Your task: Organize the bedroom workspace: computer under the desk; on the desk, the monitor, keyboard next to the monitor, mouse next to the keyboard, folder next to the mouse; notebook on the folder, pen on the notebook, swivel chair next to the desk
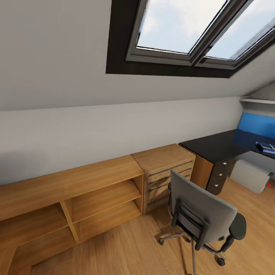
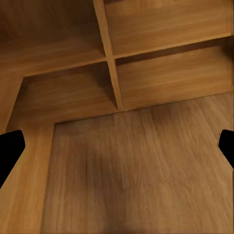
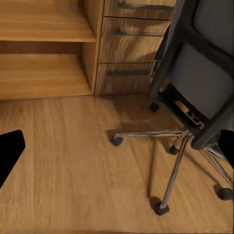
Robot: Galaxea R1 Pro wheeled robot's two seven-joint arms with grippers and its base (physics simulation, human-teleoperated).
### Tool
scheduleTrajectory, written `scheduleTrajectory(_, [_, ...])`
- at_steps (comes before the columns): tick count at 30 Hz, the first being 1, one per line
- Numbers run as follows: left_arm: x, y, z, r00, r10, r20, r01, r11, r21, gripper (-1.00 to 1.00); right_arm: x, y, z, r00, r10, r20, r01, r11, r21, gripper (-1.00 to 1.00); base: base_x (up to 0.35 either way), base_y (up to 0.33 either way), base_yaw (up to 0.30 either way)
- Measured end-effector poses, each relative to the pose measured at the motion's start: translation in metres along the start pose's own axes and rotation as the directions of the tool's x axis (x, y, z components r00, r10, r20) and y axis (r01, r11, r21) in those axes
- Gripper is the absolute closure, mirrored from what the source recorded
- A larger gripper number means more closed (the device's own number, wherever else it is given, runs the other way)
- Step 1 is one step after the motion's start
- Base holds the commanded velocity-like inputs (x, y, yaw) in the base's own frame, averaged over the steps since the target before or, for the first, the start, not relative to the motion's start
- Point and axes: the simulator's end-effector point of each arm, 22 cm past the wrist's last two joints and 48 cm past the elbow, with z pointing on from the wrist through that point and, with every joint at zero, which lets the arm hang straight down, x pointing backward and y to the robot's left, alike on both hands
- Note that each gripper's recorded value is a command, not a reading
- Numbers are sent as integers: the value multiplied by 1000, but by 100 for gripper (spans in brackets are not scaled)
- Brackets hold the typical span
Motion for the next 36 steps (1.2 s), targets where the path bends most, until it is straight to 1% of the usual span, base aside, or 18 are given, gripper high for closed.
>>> scheduleTrajectory(17, [1,-1,-1,1000,-5,-4,5,1000,-8,-100,-1,2,0,1000,6,2,-6,1000,2,-100,-5,22,-295])
scheduleTrajectory(30, [1,-1,-2,1000,-7,-4,7,1000,-9,-100,-1,2,0,1000,6,2,-6,1000,2,-100,0,243,-286])
scheduleTrajectory(36, [1,0,-1,1000,-8,-4,8,1000,-11,-100,-1,1,0,1000,6,2,-6,1000,4,-100,0,98,-286])
